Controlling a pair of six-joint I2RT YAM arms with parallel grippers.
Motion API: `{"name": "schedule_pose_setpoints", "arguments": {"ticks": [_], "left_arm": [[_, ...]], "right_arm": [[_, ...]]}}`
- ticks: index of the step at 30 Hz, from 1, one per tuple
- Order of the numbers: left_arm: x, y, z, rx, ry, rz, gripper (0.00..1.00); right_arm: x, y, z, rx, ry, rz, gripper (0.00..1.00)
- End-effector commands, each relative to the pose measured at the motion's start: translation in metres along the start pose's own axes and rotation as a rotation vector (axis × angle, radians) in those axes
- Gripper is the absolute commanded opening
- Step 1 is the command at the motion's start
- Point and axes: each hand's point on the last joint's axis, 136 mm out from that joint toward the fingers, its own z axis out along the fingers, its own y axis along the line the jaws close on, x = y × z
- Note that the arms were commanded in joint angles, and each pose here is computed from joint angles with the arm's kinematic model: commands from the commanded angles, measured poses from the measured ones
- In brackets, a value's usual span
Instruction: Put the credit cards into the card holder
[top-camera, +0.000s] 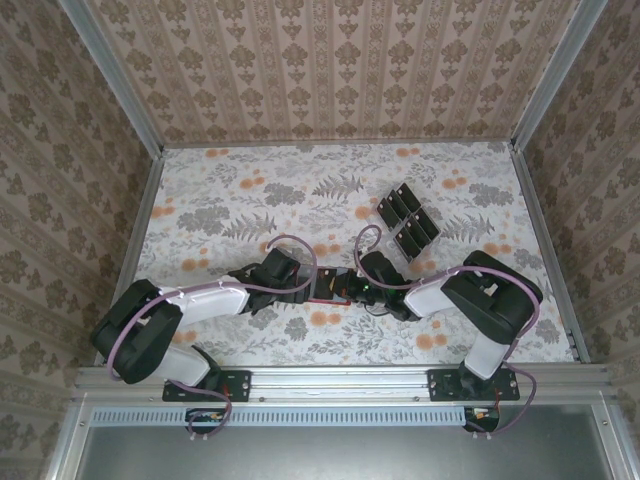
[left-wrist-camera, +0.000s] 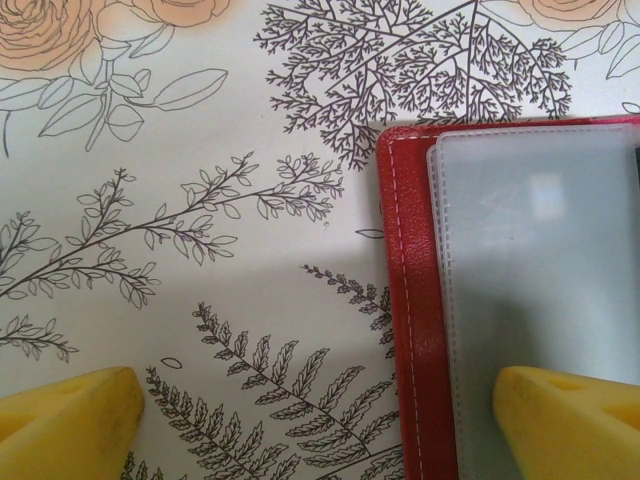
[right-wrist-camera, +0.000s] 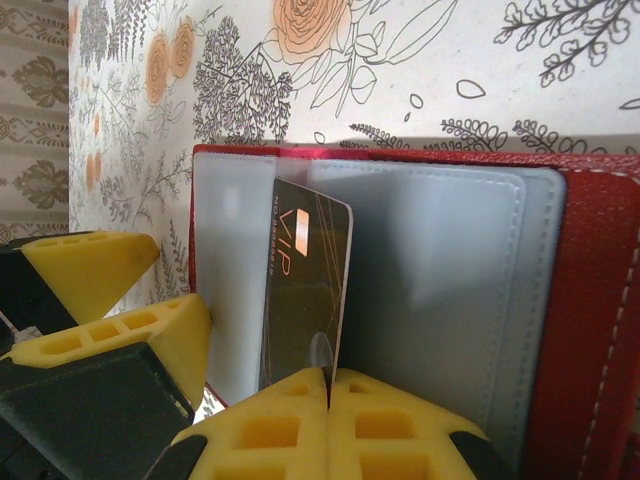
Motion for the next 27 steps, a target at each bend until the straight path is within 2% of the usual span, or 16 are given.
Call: {"name": "schedule_pose_setpoints", "arguments": {"ticks": [1,14,23,25,27], "left_arm": [[0.042,0.027,0.005,-0.107,0.134,0.01,1.0],[0.043,0.025,0.005,-0.099,0.135,0.015,1.0],[0.031,0.022,-0.002,-0.095,0.108,0.012,1.0],[0.026,0.022,-0.005,-0.092,0.095,0.005,1.0],[0.021,0.022,-0.009,-0.088,0.081,-0.003,1.0]], "right_arm": [[0.019,-0.021,0.007,0.072,0.071,0.022,0.0],[0.022,-0.017,0.019,0.069,0.11,0.022,0.0],[0.023,-0.006,0.03,0.092,0.16,-0.007,0.01],[0.021,-0.003,0.03,0.098,0.165,-0.018,0.12],[0.018,0.001,0.027,0.1,0.165,-0.031,0.29]]}}
